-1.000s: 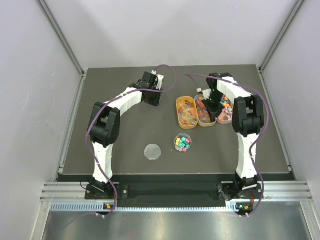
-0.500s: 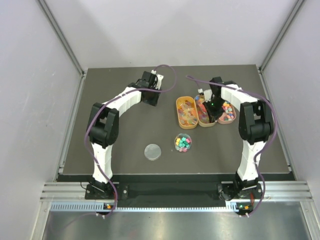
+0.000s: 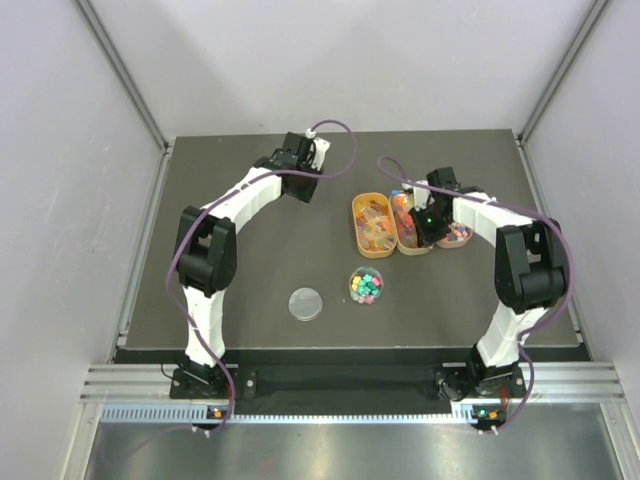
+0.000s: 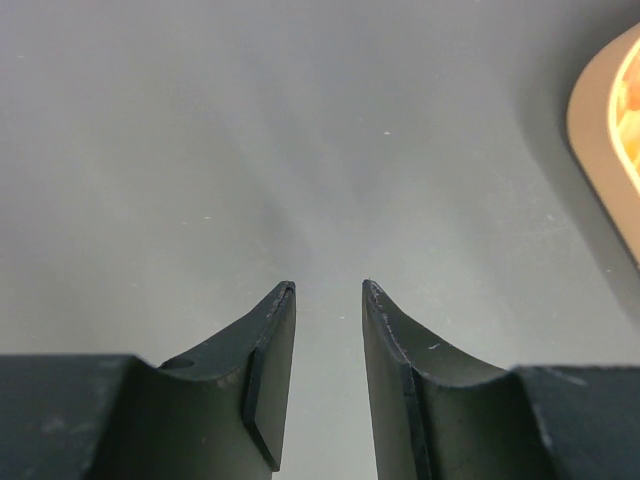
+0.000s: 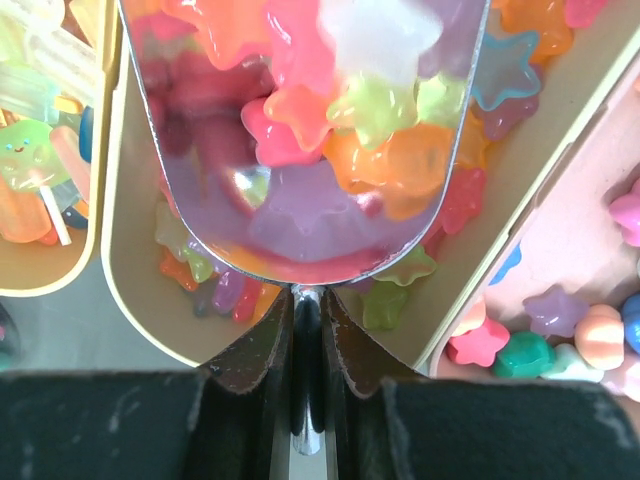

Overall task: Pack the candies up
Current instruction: Scoop the fake candies from the storage box.

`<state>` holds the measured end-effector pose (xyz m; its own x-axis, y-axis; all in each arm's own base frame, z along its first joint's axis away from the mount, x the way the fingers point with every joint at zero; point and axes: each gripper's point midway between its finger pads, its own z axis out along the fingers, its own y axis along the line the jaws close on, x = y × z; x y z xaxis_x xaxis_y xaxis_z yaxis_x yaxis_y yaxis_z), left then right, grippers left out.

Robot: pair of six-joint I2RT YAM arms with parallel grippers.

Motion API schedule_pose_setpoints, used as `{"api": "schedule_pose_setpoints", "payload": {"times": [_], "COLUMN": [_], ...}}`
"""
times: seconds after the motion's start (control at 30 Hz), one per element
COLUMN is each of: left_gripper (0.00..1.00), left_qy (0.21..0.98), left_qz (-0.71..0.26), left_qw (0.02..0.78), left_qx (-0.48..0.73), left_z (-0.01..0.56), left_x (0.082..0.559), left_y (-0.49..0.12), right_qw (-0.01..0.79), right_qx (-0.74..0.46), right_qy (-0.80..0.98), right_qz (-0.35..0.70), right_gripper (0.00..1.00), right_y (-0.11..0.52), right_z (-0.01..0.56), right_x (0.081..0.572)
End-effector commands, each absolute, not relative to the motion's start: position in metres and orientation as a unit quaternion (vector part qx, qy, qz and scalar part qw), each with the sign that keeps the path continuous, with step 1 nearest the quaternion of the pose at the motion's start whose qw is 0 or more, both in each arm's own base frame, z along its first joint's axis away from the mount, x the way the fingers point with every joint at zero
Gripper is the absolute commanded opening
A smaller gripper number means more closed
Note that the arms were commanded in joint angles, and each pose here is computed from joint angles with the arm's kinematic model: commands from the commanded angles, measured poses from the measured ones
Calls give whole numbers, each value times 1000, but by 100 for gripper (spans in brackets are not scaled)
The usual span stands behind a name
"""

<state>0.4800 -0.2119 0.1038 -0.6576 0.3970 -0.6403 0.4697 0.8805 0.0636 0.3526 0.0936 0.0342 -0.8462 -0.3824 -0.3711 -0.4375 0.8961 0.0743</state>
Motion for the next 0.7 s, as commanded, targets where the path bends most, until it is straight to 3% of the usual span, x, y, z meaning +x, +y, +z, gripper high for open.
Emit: {"api": "schedule_pose_setpoints", "payload": {"times": [0.0, 0.3, 0.53, 0.67], "left_gripper": [38, 38, 38, 36], "left_qy": [890, 881, 866, 866], "left_qz": [-33, -19, -10, -14], "left_qw": [384, 405, 435, 445], "left_qx": [244, 245, 247, 230], "left_z": [141, 156, 195, 213], "left_x": [496, 505, 498, 494], "left_y": [-206, -203, -194, -176], "right_qw": [237, 289, 305, 279], "right_qx": [-199, -212, -366, -450], "right_qy": [947, 930, 877, 847], "right_qz": [85, 82, 59, 43], "right_gripper": [0, 0, 0, 0], "right_y": [95, 96, 92, 83], "right_z": [48, 75, 159, 170], "right_x": [362, 365, 363, 341]}}
